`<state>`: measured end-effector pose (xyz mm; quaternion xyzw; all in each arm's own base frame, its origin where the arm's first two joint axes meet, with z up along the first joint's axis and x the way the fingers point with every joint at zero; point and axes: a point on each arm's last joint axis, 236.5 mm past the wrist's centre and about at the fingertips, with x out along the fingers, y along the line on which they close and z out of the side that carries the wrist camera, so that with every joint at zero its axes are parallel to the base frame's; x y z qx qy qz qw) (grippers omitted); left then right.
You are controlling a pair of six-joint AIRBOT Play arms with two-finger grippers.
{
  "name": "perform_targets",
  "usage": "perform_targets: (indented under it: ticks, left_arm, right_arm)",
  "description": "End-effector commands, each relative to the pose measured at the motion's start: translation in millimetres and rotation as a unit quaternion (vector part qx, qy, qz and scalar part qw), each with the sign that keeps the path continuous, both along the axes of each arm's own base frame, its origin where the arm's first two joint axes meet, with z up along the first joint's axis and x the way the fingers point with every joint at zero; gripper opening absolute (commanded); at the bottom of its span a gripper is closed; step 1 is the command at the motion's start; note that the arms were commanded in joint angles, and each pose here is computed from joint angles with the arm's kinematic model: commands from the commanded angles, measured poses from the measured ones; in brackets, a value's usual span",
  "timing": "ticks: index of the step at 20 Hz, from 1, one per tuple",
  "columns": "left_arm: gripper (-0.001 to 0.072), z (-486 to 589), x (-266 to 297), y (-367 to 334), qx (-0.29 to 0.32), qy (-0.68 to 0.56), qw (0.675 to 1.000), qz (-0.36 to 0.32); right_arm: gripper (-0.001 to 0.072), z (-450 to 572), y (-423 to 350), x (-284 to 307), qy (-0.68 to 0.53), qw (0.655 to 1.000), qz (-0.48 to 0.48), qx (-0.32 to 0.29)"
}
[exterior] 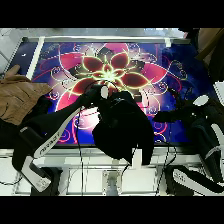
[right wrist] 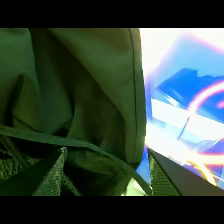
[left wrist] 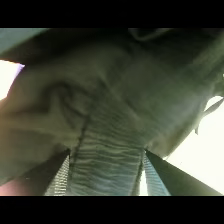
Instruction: Fold the clothes and pants, and hang the long-sleeved shirts on hangers.
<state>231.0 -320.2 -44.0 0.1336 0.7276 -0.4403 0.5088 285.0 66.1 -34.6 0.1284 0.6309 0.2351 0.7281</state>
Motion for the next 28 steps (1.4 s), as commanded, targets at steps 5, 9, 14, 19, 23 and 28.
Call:
perform_targets:
  ticks: [5,9,14,19,23,28]
  left_arm:
    - [0.0028,103.4,11.7,9.7,-0.087,-0.114,0.989,0.028]
    - [0.0012,123.5,22.8,74.0,0.021,-0.258,0.965,0.039]
    - [0.0013,100.5,56.2,82.4,-0.031,-0.422,0.892,0.157]
    - [0.0263,93.9,82.8,42.5,-0.135,-0.459,0.856,0.198]
    - [0.0560,44.9,39.0,39.5,-0.090,-0.325,0.914,0.225]
    - [0.0544,42.1,6.4,16.9,-0.108,-0.298,0.931,0.179]
  right_arm:
    - [0.0556,0.2,1.8,-5.1,0.010,1.000,0.005,0.003]
    - [0.0556,0.2,1.7,-4.4,0.016,1.000,-0.008,0.004]
    - [0.0556,0.2,1.1,-0.8,0.015,1.000,-0.021,0.005]
    - [0.0556,0.1,0.3,1.4,0.014,0.999,-0.029,0.004]
    - [0.0556,0.0,0.0,2.1,0.013,0.999,-0.030,0.003]
    - [0.0555,-0.1,-0.4,2.7,0.011,0.999,-0.030,0.002]
